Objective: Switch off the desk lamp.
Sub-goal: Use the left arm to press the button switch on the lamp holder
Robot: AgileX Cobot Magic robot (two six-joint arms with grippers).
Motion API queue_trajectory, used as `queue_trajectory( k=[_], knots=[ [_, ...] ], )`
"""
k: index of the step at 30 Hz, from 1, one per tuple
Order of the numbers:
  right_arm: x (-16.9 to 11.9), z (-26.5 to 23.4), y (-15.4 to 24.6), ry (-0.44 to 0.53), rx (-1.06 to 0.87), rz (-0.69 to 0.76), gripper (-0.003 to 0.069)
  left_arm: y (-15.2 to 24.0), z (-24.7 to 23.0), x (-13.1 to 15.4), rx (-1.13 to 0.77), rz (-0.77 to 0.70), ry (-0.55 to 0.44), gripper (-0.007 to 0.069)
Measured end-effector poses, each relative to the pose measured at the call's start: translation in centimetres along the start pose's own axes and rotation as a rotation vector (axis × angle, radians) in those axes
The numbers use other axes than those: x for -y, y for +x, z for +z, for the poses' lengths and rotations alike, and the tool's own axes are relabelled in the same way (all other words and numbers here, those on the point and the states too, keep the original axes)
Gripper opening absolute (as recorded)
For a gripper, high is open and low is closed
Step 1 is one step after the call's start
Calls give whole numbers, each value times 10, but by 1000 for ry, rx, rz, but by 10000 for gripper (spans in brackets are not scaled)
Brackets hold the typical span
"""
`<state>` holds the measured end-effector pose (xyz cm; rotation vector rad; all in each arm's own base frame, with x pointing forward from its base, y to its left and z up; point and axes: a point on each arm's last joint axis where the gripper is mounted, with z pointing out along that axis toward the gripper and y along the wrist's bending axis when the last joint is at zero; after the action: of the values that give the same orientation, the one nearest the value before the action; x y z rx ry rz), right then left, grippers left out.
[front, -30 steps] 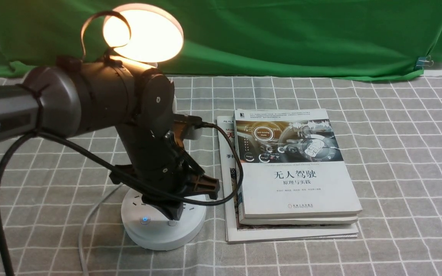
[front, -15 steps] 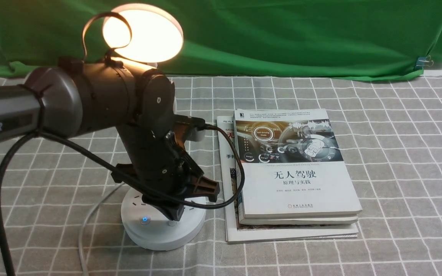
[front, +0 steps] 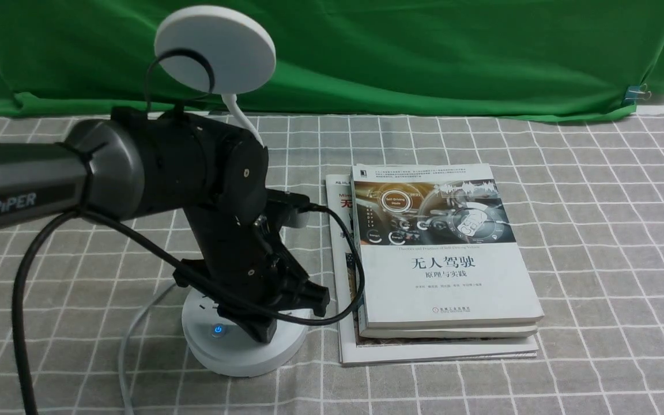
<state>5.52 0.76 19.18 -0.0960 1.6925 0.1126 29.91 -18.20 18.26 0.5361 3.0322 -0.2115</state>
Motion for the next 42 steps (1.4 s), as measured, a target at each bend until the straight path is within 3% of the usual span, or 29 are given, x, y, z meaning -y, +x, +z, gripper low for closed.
queue_trajectory(
  k=[12,24,42],
  knots=[
    [0,0,0,0,0,0,34,7,-31,2,68,14,6,1],
    [0,0,0,0,0,0,34,0,0,0,1,6,-4,1],
    [0,0,0,0,0,0,34,6,-28,2,71,26,6,1]
  ],
)
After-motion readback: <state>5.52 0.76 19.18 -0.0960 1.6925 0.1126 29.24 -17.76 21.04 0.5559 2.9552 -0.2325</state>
